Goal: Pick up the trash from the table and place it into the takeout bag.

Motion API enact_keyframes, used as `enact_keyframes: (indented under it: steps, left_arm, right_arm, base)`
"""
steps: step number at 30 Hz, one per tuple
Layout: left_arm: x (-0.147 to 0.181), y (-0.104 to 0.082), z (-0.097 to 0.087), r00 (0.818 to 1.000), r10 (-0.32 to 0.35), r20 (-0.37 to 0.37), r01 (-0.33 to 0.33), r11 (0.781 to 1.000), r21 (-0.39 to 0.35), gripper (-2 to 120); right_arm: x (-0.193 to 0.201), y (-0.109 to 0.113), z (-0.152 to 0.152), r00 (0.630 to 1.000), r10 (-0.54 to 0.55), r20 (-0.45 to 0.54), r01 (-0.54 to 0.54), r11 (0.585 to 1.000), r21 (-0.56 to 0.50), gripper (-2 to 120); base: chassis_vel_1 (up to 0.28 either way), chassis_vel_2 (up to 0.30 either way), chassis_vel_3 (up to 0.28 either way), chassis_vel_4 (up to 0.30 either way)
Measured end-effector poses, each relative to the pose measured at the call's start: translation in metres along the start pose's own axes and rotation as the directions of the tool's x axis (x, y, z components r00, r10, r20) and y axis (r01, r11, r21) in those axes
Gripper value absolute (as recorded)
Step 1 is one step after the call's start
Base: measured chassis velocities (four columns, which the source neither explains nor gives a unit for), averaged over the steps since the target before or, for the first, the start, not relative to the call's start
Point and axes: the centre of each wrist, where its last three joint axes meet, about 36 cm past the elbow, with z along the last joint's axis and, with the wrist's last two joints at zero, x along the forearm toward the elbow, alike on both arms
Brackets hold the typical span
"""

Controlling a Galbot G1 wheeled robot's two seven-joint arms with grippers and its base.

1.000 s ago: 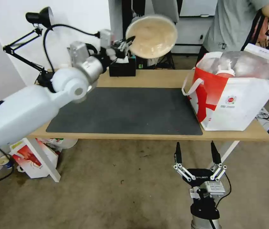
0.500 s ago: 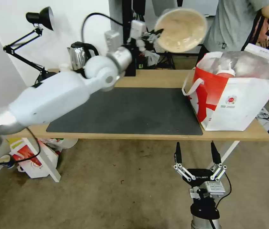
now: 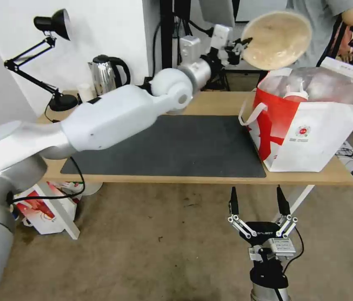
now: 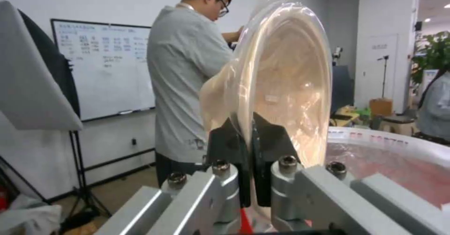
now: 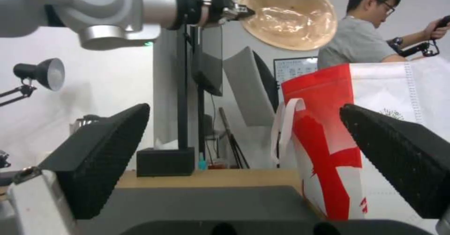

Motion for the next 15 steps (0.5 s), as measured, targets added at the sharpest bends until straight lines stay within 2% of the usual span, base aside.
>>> enact_keyframes:
  steps: [4, 15]
  left_arm:
    - [-0.008, -0.004, 0.004, 1.000, 0.003, -0.003, -0.003, 1.000, 0.012, 1]
    - [-0.047, -0.030, 0.017, 0.999, 0.048, -0.003, -0.048, 0.998, 0.038, 1]
  right_arm:
    - [0.000, 0.000, 0.000, 1.000, 0.000, 0.000, 0.000, 1.000, 0.000, 100]
    - [0.000, 0.000, 0.000, 1.000, 0.000, 0.000, 0.000, 1.000, 0.000, 100]
  base:
    - [0.000, 0.000, 0.000, 0.000]
    - [0.000, 0.000, 0.000, 0.000]
